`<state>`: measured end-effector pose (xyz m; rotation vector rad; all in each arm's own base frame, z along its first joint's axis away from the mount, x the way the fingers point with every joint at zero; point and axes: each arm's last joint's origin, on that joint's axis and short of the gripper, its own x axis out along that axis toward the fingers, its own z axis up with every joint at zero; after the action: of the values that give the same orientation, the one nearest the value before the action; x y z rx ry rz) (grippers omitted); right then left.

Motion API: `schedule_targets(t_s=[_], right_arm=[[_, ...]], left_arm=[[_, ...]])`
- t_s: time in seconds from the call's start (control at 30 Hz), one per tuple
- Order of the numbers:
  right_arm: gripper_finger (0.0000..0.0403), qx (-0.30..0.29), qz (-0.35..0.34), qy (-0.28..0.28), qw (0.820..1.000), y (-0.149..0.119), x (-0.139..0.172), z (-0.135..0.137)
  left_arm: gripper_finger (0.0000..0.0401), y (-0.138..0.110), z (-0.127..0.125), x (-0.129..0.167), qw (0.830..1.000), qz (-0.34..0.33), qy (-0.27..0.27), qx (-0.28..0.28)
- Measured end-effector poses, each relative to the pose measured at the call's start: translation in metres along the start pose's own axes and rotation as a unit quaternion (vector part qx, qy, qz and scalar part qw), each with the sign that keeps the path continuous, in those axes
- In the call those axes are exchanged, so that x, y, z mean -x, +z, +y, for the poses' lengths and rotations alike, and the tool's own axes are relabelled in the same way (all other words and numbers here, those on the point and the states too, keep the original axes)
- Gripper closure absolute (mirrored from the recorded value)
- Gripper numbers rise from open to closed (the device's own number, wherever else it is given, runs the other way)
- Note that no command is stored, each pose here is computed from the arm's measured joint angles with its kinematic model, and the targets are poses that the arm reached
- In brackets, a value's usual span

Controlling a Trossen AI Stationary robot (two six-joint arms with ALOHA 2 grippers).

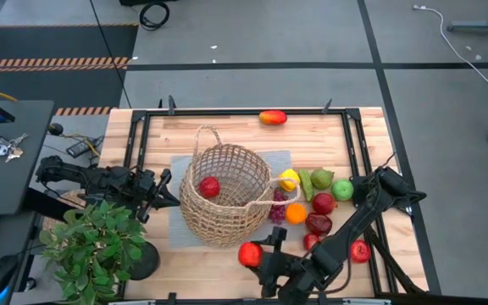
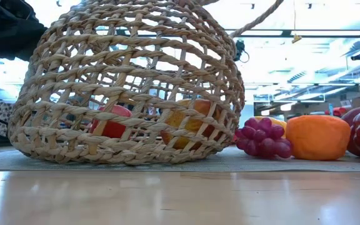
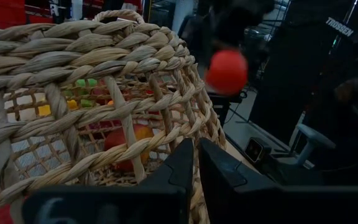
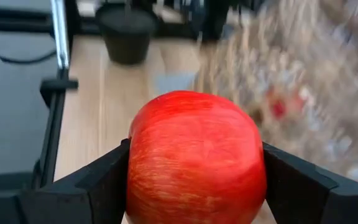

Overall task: Build produce basket
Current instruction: Put the left red apple into the basket

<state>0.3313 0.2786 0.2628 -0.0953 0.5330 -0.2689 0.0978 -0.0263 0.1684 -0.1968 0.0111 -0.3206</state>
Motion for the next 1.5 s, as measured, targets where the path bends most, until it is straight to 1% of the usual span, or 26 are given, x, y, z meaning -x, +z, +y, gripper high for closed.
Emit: schedule_targets(t_s=[0.17,0.3,0.37,0.47,0.53,0.6,0.7,0.77,0.8,0.83,0.87,0.97,1.1,1.17,1.33,1.37,1.43,1.5], right_arm=[[0.0088,0.043,-0.048,-0.007,0.998,0.041,0.014,-0.003],[0.0086,0.081,-0.079,-0.016,0.993,0.079,0.021,-0.016],[0.0086,0.099,-0.095,-0.032,0.99,0.098,0.024,-0.026],[0.0086,0.155,-0.109,-0.072,0.979,0.12,0.027,-0.04],[0.0086,0.214,-0.107,-0.107,0.965,0.128,0.026,-0.049],[0.0085,0.289,-0.091,-0.151,0.941,0.133,0.022,-0.057],[0.0085,0.399,-0.043,-0.225,0.888,0.137,0.012,-0.071],[0.0085,0.45,-0.011,-0.257,0.855,0.141,0.005,-0.082],[0.0085,0.468,0.002,-0.266,0.843,0.142,0.001,-0.087],[0.0085,0.479,0.012,-0.271,0.835,0.143,-0.003,-0.091],[0.0085,0.486,0.018,-0.274,0.83,0.144,-0.006,-0.095],[0.0085,0.492,0.027,-0.277,0.825,0.146,-0.012,-0.103],[0.0085,0.523,0.041,-0.278,0.805,0.147,-0.014,-0.105],[0.0085,0.53,0.043,-0.277,0.801,0.147,-0.013,-0.105],[0.0085,0.527,0.043,-0.282,0.8,0.146,-0.011,-0.102],[0.0085,0.524,0.041,-0.282,0.803,0.146,-0.011,-0.102],[0.0085,0.501,0.032,-0.282,0.817,0.146,-0.01,-0.101],[0.0085,0.455,0.02,-0.291,0.842,0.146,-0.009,-0.101]], left_arm=[[0.0368,0.0,0.0,0.0,1.0,0.0,0.0,0.0],[0.0373,0.0,0.0,0.0,1.0,0.0,0.0,0.0],[0.0373,0.0,0.0,0.0,1.0,0.0,0.0,0.0],[0.0369,0.0,0.0,0.0,1.0,0.0,0.0,0.0],[0.0366,0.0,0.0,0.0,1.0,0.0,0.0,0.0],[0.0365,0.0,0.0,0.0,1.0,0.0,0.0,0.0],[0.0368,0.0,0.0,0.0,1.0,0.0,0.0,0.0],[0.0371,0.0,0.0,0.0,1.0,0.0,0.0,0.001],[0.0372,0.0,0.0,0.0,1.0,0.0,0.0,0.0],[0.0373,0.0,0.0,0.0,1.0,0.0,0.0,0.0],[0.0373,0.0,0.0,0.0,1.0,0.0,0.0,0.0],[0.037,0.0,0.0,0.0,1.0,0.0,0.0,0.0],[0.0365,0.0,0.0,0.0,1.0,0.0,0.0,0.0],[0.0366,0.0,0.0,0.0,1.0,0.0,0.0,0.0],[0.0373,0.0,0.0,0.0,1.0,0.0,0.0,0.0],[0.0373,0.0,0.0,0.0,1.0,0.0,0.0,0.001],[0.0372,0.0,0.0,0.0,1.0,0.0,0.0,0.0],[0.0369,0.0,0.0,0.0,1.0,0.0,0.0,0.0]])
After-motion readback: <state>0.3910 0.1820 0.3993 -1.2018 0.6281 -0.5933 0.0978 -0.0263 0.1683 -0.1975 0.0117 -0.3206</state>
